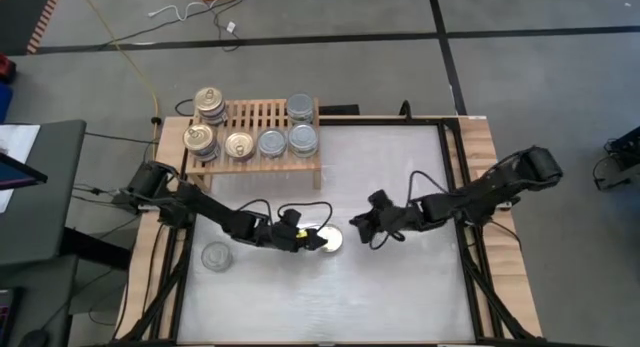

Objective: Stack canned seafood by type on shelf
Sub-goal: Stack the blue tuna can on top of the bottom right blue tuna can on the shelf

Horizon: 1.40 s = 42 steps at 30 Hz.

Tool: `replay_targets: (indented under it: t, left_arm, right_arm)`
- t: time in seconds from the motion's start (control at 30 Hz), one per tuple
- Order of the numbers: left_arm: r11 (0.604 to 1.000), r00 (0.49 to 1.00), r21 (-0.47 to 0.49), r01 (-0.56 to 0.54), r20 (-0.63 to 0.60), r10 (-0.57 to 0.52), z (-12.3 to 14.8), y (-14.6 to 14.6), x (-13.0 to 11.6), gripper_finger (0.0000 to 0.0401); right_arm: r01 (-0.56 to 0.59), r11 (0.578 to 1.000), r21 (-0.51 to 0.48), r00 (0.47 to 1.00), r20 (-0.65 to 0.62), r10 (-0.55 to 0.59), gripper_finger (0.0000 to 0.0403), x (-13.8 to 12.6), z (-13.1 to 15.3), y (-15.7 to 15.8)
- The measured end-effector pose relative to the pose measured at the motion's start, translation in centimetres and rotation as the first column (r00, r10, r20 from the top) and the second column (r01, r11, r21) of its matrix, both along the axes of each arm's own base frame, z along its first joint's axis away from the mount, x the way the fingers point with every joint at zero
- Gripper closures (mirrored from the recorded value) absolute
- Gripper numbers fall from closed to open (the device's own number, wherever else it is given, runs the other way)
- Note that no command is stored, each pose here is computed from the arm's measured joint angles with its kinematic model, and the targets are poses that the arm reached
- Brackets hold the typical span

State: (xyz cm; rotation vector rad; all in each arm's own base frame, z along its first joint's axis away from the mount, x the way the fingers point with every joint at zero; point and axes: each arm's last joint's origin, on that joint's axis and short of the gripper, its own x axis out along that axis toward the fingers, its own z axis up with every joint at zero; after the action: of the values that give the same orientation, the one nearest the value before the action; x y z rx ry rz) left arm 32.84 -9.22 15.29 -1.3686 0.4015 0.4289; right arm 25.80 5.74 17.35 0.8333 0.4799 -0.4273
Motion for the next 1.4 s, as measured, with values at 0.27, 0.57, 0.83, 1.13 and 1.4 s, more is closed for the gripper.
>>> replay_targets:
  t: [0.27,0.57,0.83,1.13,1.4]
  left_arm:
    - [1.000,1.000,-0.003,-0.004,-0.015,0.004,-0.1,0.0,-0.1,0.0036]
    - [1.000,1.000,-0.002,0.002,-0.029,-0.002,-0.2,0.0,-0.1,0.0036]
    - [1.000,0.999,0.001,0.018,-0.031,-0.018,-0.2,-0.1,-0.1,0.0036]
    - [1.000,0.999,0.005,0.020,-0.028,-0.020,-0.2,-0.1,-0.1,0.0036]
    - [1.000,0.999,0.007,0.020,-0.025,-0.019,-0.2,-0.1,-0.1,0.0036]
  right_arm:
    - [-0.176,0.972,0.152,0.984,0.040,0.172,0.0202,3.3,-3.4,1.6]
    - [-0.199,0.958,0.206,0.979,0.005,0.202,0.0219,4.1,-3.9,1.1]
    - [-0.127,0.971,0.205,0.991,-0.024,0.134,0.0236,4.2,-4.0,-0.4]
    - [-0.105,0.970,0.218,0.993,-0.025,0.114,0.0259,4.4,-4.2,-0.7]
    - [-0.142,0.971,0.190,0.985,-0.066,0.157,0.0274,5.9,-4.0,-0.3]
